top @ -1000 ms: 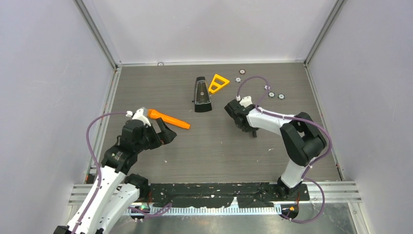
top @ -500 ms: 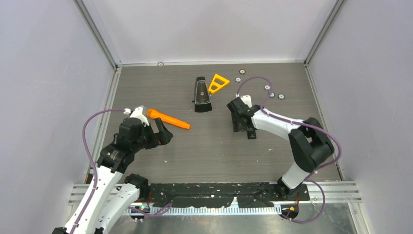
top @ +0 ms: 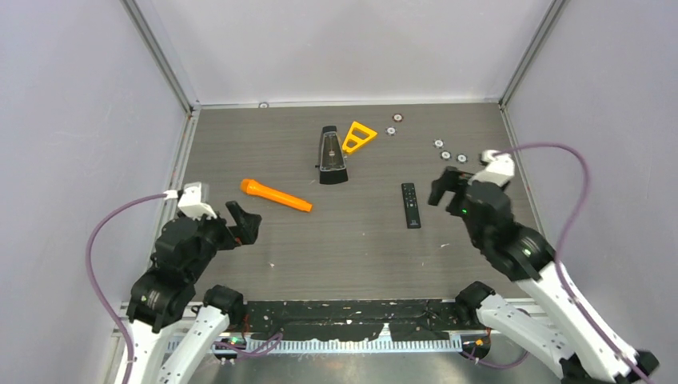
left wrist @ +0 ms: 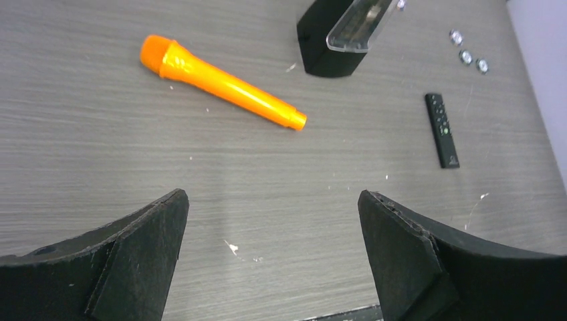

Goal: Load the batteries into the remote control
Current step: Reset both arms

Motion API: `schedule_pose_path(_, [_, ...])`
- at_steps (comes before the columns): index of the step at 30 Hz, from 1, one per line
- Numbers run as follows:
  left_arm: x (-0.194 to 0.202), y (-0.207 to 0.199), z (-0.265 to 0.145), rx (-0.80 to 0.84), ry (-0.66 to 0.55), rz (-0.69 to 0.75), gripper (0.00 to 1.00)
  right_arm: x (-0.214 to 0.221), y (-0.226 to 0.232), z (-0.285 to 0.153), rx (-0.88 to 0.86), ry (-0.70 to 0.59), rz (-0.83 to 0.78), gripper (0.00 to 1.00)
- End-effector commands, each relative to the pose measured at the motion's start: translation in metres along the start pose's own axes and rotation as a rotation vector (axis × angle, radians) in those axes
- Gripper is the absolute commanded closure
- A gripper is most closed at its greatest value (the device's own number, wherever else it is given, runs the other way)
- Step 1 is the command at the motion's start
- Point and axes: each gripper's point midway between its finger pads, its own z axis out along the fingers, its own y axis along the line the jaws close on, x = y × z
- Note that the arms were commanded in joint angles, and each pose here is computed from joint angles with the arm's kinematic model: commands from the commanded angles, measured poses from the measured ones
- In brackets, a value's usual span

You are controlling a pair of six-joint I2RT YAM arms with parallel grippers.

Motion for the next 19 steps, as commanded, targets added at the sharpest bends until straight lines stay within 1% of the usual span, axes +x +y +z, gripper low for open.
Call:
schedule_pose_path(1, [-0.034,0.003,-0.025,-0.014,-0.158,0.017,0.0,-0.038,-0.059,-0.057,0.13,-0.177,0.092,0.03])
schedule_pose_path(4, [-0.043,0.004,-0.04,-0.007,-0.22,0.021,0.0,-0.065,-0.084,-0.096,0.134,-0.306,0.175,0.05])
schedule_pose_path(7, [-0.052,0.0,-0.051,0.019,-0.269,0.01,0.0,-0.083,-0.105,-0.129,0.13,-0.403,0.237,0.05])
schedule_pose_path(10, [-0.058,-0.006,-0.055,0.043,-0.272,-0.007,0.0,-0.095,-0.124,-0.151,0.15,-0.474,0.278,0.05])
schedule_pose_path(14, [-0.06,-0.008,-0.057,0.041,-0.255,-0.022,0.01,-0.096,-0.132,-0.16,0.158,-0.499,0.291,0.05])
schedule_pose_path(19, [-0.058,-0.01,-0.055,0.038,-0.229,-0.026,0.0,-0.092,-0.131,-0.16,0.144,-0.485,0.298,0.05])
